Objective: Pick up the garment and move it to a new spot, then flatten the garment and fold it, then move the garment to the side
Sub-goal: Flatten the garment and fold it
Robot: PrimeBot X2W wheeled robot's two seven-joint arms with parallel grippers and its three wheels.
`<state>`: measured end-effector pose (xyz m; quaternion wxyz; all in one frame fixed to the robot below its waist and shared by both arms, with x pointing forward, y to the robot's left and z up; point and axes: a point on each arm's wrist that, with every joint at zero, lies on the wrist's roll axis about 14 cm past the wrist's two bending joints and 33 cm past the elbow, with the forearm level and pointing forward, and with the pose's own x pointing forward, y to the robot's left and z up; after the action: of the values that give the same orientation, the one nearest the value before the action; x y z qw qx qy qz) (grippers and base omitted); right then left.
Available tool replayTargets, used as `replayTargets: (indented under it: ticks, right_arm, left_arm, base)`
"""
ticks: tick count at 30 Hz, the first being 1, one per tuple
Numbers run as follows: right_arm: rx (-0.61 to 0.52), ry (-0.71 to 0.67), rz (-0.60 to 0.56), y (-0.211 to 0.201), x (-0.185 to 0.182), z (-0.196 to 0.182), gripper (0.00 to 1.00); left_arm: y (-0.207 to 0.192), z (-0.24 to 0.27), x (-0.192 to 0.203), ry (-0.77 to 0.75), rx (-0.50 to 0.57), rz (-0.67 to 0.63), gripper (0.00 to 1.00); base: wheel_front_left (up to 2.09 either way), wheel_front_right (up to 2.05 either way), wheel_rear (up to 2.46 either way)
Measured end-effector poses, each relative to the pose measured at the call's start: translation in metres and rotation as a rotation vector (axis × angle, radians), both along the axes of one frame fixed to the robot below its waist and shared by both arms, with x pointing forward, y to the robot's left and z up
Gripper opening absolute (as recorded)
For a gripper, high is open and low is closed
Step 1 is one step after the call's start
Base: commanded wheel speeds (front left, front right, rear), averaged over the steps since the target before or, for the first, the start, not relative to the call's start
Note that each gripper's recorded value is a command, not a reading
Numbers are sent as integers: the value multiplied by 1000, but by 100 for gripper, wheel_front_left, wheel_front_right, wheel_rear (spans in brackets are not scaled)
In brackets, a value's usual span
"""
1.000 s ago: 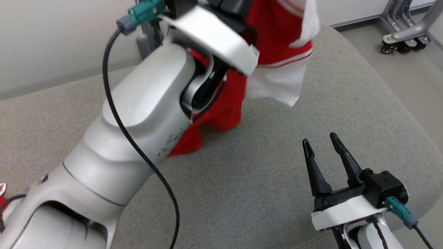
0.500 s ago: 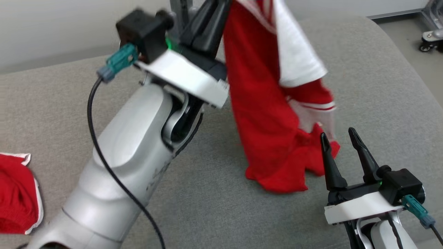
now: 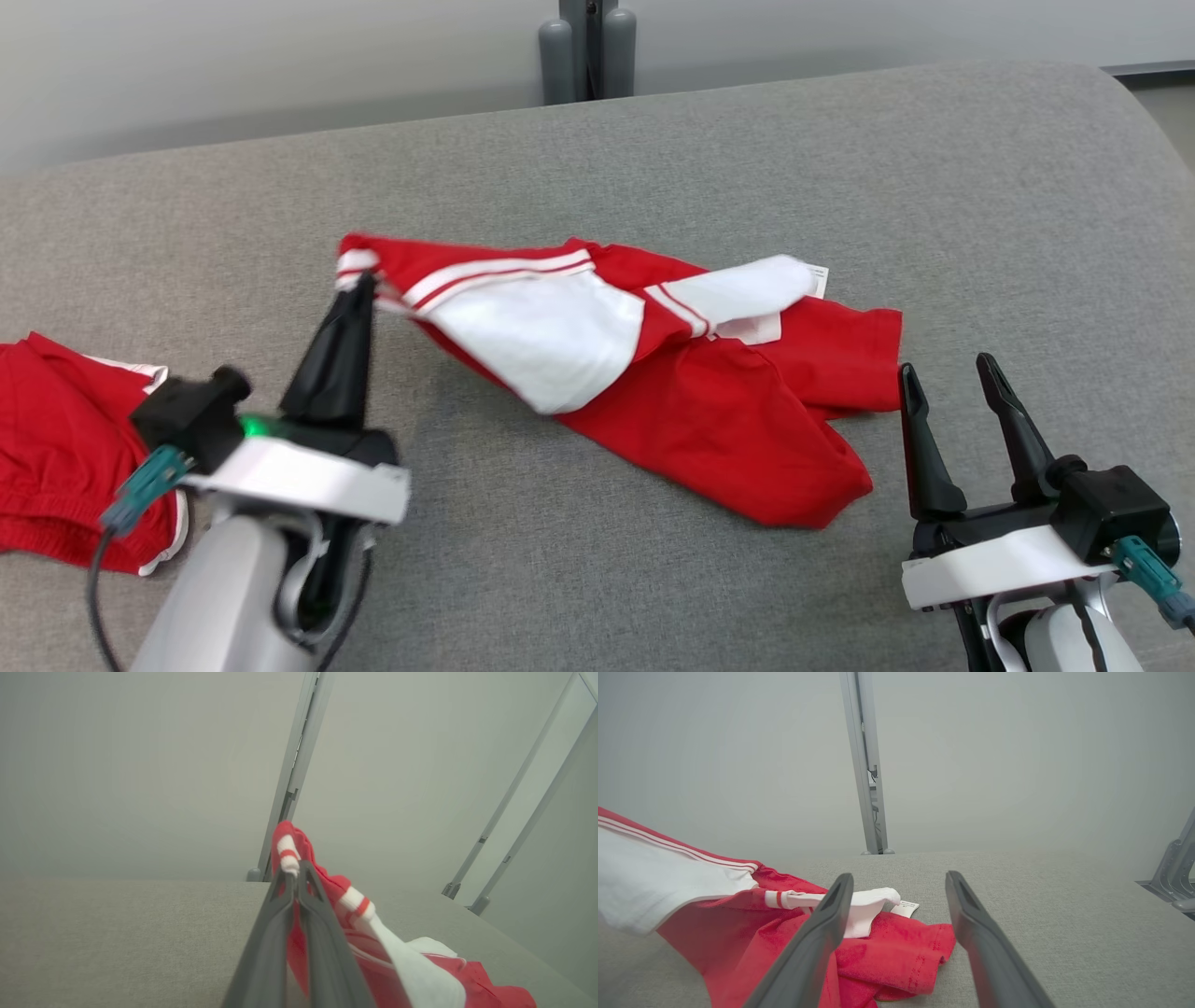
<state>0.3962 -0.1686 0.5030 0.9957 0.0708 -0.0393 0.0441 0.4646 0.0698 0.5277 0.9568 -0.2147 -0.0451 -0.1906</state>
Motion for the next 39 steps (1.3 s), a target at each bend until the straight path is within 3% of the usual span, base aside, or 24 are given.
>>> replayTargets:
  ticks: [15,16,19,24,30,36,39]
  right_arm:
    - [2,-1,21,7,2,0,100]
    - [1,-1,20,7,1,0,100]
    - [0,-4,14,5,0,2,100]
    - [-1,-11,10,3,-2,4,100]
    - [1,-13,18,6,-4,5,100]
    - [3,-11,45,15,-3,4,100]
    - [4,-10,55,19,-3,4,100]
  left_arm:
    - [105,-87,-18,239,251,294,0]
    - [112,-91,-19,253,275,323,13]
    - [128,-100,-22,290,330,390,100]
    - [124,-85,-18,251,287,423,100]
    - [96,-54,-17,145,240,370,100]
    - [43,-57,-37,128,213,171,100]
    - [3,-59,-45,108,280,15,100]
  base:
    - [0,0,0]
    - [0,0,0]
    - [0,0,0]
    - [0,0,0]
    - [0,0,0]
    - [0,0,0]
    - [0,0,0]
